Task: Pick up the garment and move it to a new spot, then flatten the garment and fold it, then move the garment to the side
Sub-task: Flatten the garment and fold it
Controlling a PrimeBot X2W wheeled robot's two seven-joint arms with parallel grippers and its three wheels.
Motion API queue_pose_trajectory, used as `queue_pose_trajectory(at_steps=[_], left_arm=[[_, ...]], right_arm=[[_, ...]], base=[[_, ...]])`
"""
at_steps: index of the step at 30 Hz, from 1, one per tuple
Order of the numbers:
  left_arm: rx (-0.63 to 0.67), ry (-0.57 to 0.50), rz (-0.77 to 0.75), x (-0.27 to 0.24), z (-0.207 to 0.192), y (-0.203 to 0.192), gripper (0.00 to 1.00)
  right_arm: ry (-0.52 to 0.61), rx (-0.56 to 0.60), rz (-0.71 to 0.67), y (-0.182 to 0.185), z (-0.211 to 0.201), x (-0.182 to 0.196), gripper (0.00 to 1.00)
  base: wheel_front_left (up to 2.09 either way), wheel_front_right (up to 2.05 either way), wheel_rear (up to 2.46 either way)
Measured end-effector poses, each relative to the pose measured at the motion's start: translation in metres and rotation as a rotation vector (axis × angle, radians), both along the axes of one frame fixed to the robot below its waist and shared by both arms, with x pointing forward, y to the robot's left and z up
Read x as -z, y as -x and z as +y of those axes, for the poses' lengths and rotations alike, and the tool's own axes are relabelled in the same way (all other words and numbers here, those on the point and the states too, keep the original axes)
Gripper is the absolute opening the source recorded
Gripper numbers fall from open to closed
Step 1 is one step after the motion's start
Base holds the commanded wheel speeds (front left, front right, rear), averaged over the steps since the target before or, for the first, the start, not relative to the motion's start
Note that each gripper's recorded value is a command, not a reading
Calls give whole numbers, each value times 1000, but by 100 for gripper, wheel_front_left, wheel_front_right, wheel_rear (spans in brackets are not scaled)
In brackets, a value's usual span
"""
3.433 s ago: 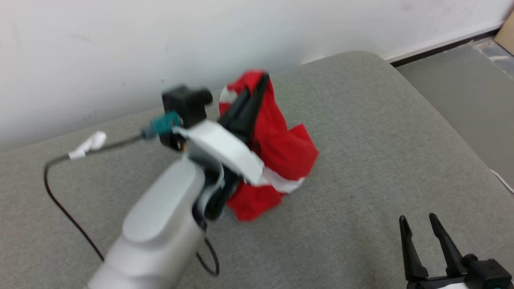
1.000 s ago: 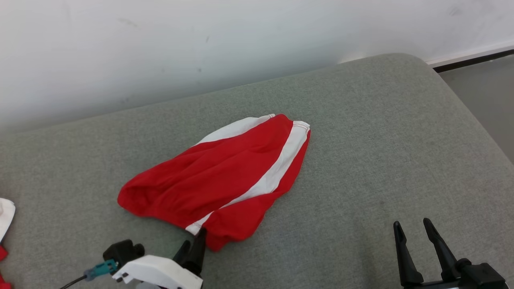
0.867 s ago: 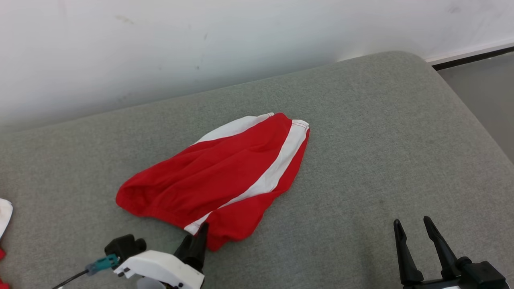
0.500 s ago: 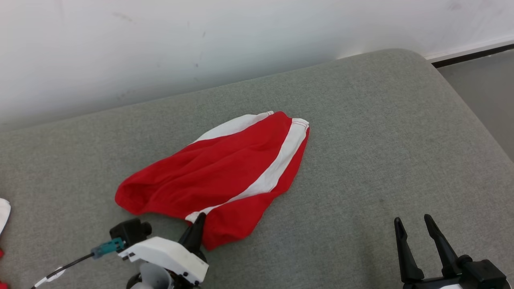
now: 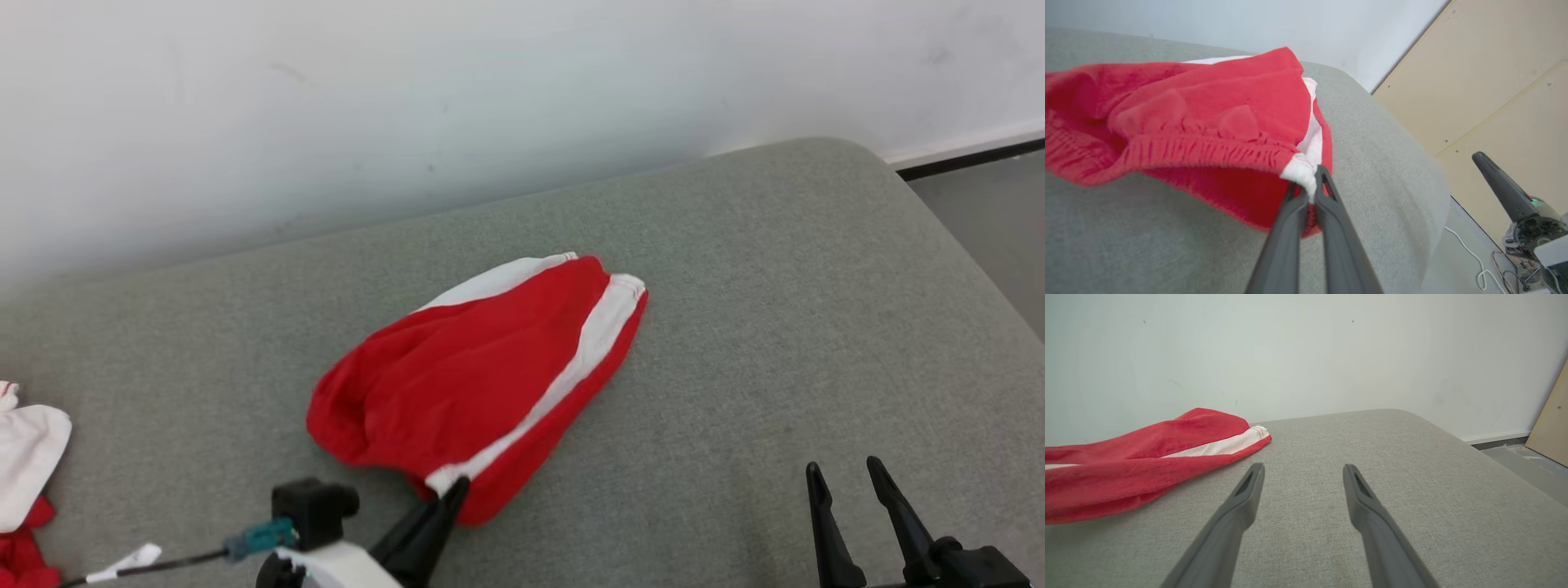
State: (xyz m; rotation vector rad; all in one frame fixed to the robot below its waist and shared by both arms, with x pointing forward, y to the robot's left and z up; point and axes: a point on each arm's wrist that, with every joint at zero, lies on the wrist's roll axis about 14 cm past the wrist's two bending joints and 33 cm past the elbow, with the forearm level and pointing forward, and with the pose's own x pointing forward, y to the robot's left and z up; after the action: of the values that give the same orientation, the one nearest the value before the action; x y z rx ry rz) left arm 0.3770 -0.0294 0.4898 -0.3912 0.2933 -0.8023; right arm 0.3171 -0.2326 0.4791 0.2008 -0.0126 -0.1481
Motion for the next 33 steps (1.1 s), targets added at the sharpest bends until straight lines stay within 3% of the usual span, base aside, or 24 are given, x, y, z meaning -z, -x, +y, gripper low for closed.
queue_pose_trajectory(at_steps=[8,21,22,23,25,33], left_arm=[[76,-87,3,28,15,52,0],[-39,-218,23,79,68,76,0],[-48,-230,20,80,72,75,23],[-56,-240,18,82,76,74,38],[-85,-262,6,82,85,68,100],[-187,-319,3,78,119,50,100]], right_arm=[[5,-28,-18,2,8,-4,100],[8,-56,-19,7,17,-3,100],[9,-58,-18,7,18,-3,100],[10,-60,-19,7,18,-3,100],[11,-64,-19,6,19,-3,100],[11,-66,-18,6,20,-3,100]], base=[[0,0,0],[0,0,0],[0,0,0],[0,0,0],[0,0,0],[0,0,0]])
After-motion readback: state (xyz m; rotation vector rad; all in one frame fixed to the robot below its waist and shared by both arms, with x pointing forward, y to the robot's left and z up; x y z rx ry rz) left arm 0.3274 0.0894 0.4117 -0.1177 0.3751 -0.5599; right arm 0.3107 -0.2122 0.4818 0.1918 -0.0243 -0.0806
